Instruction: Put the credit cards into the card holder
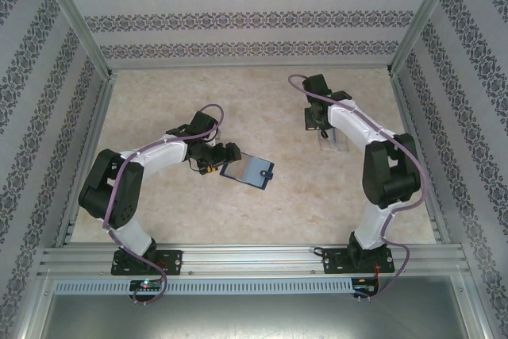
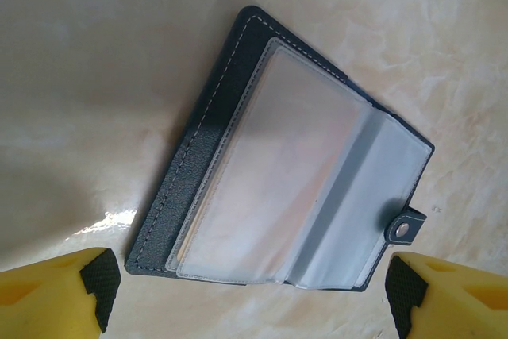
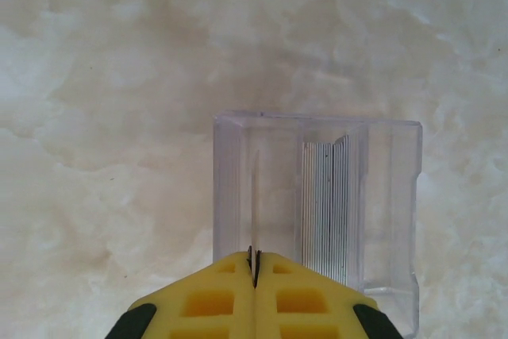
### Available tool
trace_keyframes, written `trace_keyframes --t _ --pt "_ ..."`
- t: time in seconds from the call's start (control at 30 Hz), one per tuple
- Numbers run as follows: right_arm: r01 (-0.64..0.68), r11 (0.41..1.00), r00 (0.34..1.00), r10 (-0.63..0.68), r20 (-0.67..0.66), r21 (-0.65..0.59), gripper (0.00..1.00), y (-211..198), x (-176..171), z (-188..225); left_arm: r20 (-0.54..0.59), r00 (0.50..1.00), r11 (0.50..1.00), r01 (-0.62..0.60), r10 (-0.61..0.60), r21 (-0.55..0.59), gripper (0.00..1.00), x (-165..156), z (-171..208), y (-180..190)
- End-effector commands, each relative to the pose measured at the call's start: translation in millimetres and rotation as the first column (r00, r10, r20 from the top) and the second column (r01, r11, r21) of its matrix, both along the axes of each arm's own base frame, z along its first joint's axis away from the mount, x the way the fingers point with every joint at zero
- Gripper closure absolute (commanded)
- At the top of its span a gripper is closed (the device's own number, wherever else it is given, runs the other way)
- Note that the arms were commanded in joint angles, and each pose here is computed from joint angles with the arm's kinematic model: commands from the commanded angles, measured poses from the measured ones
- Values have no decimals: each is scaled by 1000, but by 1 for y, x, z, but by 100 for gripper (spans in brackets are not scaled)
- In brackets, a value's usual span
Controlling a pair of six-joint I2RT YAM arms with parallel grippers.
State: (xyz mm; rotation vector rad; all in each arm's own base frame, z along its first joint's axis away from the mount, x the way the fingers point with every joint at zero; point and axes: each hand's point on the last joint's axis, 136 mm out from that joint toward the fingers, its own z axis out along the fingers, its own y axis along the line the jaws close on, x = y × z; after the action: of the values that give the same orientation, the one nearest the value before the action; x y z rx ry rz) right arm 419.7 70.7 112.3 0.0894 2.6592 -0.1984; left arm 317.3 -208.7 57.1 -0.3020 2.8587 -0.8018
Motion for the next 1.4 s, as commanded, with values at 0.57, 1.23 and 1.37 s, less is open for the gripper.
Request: trace_keyframes --t 0.57,1.23,1.37 --pt "-156 730 988 111 109 666 100 139 -110 21 70 993 993 96 -91 -67 11 21 -18 -25" --pt "-75 609 995 103 15 789 100 164 -119 -3 0 984 903 165 -179 -397 11 -42 -1 -100" --pt "-60 633 996 88 6 772 100 151 -126 -17 -45 984 910 140 -171 -391 11 -51 -10 -94"
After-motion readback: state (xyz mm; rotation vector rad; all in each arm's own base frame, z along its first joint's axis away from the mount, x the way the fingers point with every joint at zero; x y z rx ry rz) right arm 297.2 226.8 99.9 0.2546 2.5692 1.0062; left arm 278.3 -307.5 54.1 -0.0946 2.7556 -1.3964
